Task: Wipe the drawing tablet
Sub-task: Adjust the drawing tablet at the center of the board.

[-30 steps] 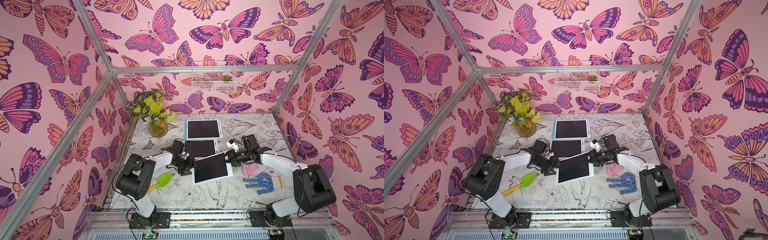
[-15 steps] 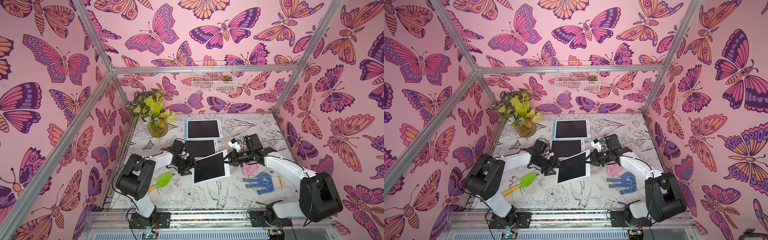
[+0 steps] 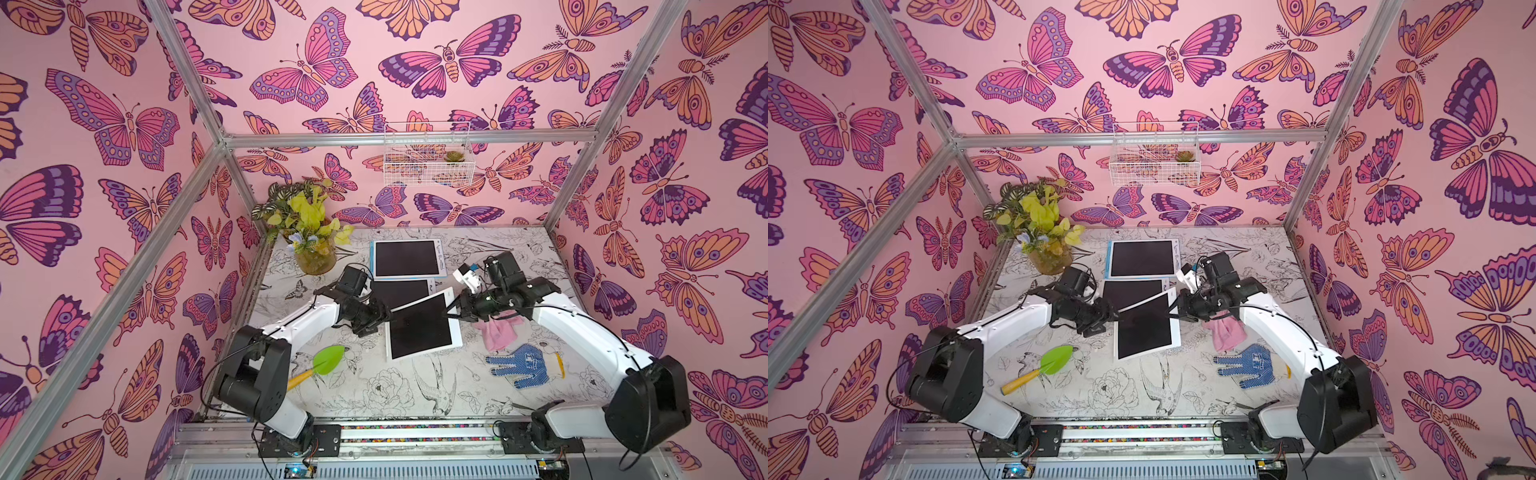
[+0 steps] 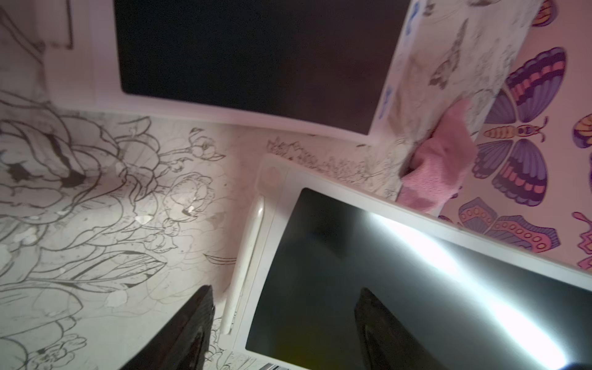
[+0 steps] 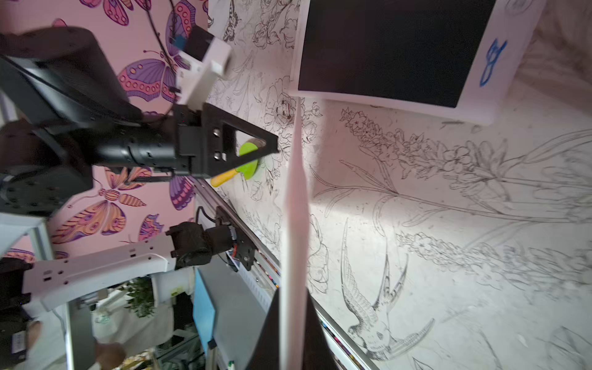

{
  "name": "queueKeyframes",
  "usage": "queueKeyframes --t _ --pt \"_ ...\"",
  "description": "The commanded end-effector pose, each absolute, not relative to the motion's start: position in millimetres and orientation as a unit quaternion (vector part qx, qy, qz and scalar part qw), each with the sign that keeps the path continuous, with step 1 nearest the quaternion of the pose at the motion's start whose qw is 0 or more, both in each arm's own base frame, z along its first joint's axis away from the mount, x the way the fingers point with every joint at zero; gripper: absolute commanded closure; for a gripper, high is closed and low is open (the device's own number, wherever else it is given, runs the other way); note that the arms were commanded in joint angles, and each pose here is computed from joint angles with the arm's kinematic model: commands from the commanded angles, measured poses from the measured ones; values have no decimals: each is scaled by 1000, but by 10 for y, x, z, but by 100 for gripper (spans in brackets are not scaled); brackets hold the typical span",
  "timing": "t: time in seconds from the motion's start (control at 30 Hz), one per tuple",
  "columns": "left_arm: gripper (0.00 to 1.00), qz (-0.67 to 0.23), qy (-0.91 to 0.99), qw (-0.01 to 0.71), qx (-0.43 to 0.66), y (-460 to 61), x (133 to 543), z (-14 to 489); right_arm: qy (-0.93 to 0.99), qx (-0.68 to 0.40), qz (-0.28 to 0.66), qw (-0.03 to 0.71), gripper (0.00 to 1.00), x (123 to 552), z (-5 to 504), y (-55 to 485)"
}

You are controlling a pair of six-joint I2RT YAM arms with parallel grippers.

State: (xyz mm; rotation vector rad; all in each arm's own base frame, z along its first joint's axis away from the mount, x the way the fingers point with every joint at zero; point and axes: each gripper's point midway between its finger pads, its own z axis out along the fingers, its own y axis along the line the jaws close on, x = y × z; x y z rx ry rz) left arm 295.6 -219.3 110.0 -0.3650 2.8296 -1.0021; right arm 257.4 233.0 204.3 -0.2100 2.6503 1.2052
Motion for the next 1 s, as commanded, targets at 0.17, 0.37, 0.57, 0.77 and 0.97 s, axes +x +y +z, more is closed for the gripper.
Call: queueKeyframes --t 0.17,0.37,0.57,0.77,0.97 --pt "34 -343 915 100 -188 -2112 3034 1665 915 -195 243 257 100 2369 2442 1993" --pt "36 -366 881 102 -280 -2067 3159 1960 824 -316 201 426 100 2449 2799 2207" --pt "34 -392 853 87 -335 -2054 3388 2159 721 -436 127 523 100 2530 2971 2524" --pt "32 -411 839 67 -352 -2119 3596 2227 665 -498 37 556 100 2665 2970 2747" --pt "40 -424 825 57 -368 -2131 3731 2191 605 -534 -51 588 100 2718 2984 2987"
